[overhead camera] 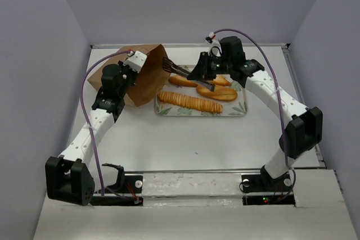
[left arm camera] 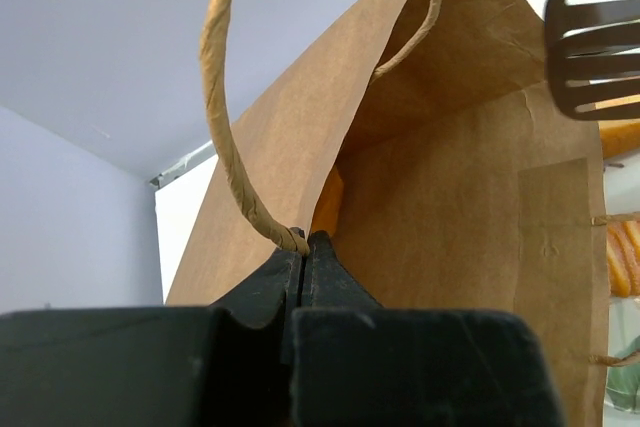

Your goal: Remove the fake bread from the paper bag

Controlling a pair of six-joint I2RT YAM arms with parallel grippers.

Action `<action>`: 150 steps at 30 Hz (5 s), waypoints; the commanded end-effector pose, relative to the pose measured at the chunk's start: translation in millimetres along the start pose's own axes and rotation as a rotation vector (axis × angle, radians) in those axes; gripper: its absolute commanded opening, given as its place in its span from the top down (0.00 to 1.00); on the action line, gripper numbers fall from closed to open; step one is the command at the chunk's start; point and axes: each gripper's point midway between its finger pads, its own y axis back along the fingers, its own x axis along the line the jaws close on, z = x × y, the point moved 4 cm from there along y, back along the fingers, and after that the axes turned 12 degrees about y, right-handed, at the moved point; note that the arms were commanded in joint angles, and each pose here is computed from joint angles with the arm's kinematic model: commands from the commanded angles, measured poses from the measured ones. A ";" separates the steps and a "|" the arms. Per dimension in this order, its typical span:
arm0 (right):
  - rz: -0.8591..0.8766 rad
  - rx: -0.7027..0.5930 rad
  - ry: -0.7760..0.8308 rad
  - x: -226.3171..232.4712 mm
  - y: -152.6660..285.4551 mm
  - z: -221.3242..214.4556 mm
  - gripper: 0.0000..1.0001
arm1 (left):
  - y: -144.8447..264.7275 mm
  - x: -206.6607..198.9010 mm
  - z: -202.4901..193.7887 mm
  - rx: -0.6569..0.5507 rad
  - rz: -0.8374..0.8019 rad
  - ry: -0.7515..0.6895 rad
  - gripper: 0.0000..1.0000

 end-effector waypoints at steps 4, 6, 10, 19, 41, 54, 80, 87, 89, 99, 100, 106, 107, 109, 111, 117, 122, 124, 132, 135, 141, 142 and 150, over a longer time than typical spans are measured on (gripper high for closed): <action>0.210 -0.131 0.144 31.1 -22.2 33.4 0.87 | 5.3 7.4 16.5 -0.033 0.028 0.009 1.00; 0.212 -0.106 0.141 24.8 -41.5 29.1 0.88 | 5.1 9.2 17.9 -0.032 0.042 0.010 1.00; 0.201 -0.070 0.126 15.4 -73.7 25.8 0.88 | 4.5 11.1 22.8 -0.039 0.053 0.018 1.00; 0.172 -0.006 0.226 19.4 -130.9 13.2 0.87 | 10.6 7.6 19.3 -0.029 0.049 -0.042 1.00; 0.094 0.056 -0.390 -34.1 -191.4 -7.1 0.64 | 26.3 -25.2 -1.8 -0.052 -0.125 -0.003 1.00; 0.184 0.029 -0.495 -32.5 -209.6 -0.2 0.59 | 19.7 -32.4 -7.6 -0.051 -0.161 -0.002 1.00; 0.310 0.017 -0.589 -21.4 -223.5 7.2 0.56 | 26.2 -49.6 8.6 -0.171 -0.313 -0.068 1.00; 0.375 0.008 -0.626 -12.4 -221.0 17.3 0.56 | 26.2 -55.8 8.6 -0.178 -0.356 -0.060 1.00; 0.375 0.010 -0.618 -9.7 -216.2 16.7 0.56 | 24.0 -52.6 9.0 -0.183 -0.336 -0.051 1.00; 0.314 0.015 -0.584 -13.2 -198.2 -5.9 0.56 | 19.8 -35.8 4.0 -0.160 -0.322 -0.074 1.00; 0.305 0.019 -0.584 -15.1 -197.7 -10.0 0.56 | 21.0 -34.4 3.3 -0.161 -0.333 -0.077 1.00; 0.335 -0.018 -0.566 -4.6 -187.4 -10.6 0.55 | 24.1 -32.6 1.7 -0.150 -0.377 0.063 1.00; 0.349 -0.023 -0.601 -2.6 -185.3 -9.5 0.55 | 24.4 -33.4 -0.9 -0.145 -0.378 0.065 1.00; 0.381 -0.056 -0.613 0.4 -177.6 -11.0 0.55 | 23.6 -31.0 -4.4 -0.140 -0.356 0.060 1.00; 0.373 -0.057 -0.623 -1.1 -174.2 -16.7 0.54 | 22.8 -29.3 -7.7 -0.129 -0.351 0.073 1.00; 0.385 -0.063 -0.587 9.0 -168.3 -14.7 0.54 | 21.1 -32.5 -8.4 -0.128 -0.375 0.107 1.00; 0.341 -0.080 -0.635 -2.1 -177.3 -18.6 0.54 | 21.5 -34.1 -6.0 -0.136 -0.395 0.090 1.00; 0.357 -0.096 -0.621 3.9 -182.5 -10.9 0.54 | 24.7 -38.3 -3.2 -0.143 -0.426 0.091 1.00; 0.379 -0.106 -0.615 5.7 -199.6 -1.5 0.53 | 30.8 -48.7 -3.1 -0.153 -0.489 0.108 1.00; 0.377 -0.084 -0.609 7.5 -207.9 -4.6 0.53 | 27.6 -51.0 -1.9 -0.158 -0.509 0.121 1.00; 0.332 -0.059 -0.602 -1.4 -212.3 -17.3 0.53 | 18.0 -41.6 7.1 -0.184 -0.448 0.158 1.00; 0.323 -0.059 -0.603 -3.1 -211.6 -20.1 0.53 | 15.1 -35.7 7.5 -0.183 -0.402 0.166 1.00; 0.310 -0.048 -0.602 -2.1 -205.4 -36.6 0.53 | 0.9 -7.6 -1.4 -0.124 -0.132 0.278 1.00</action>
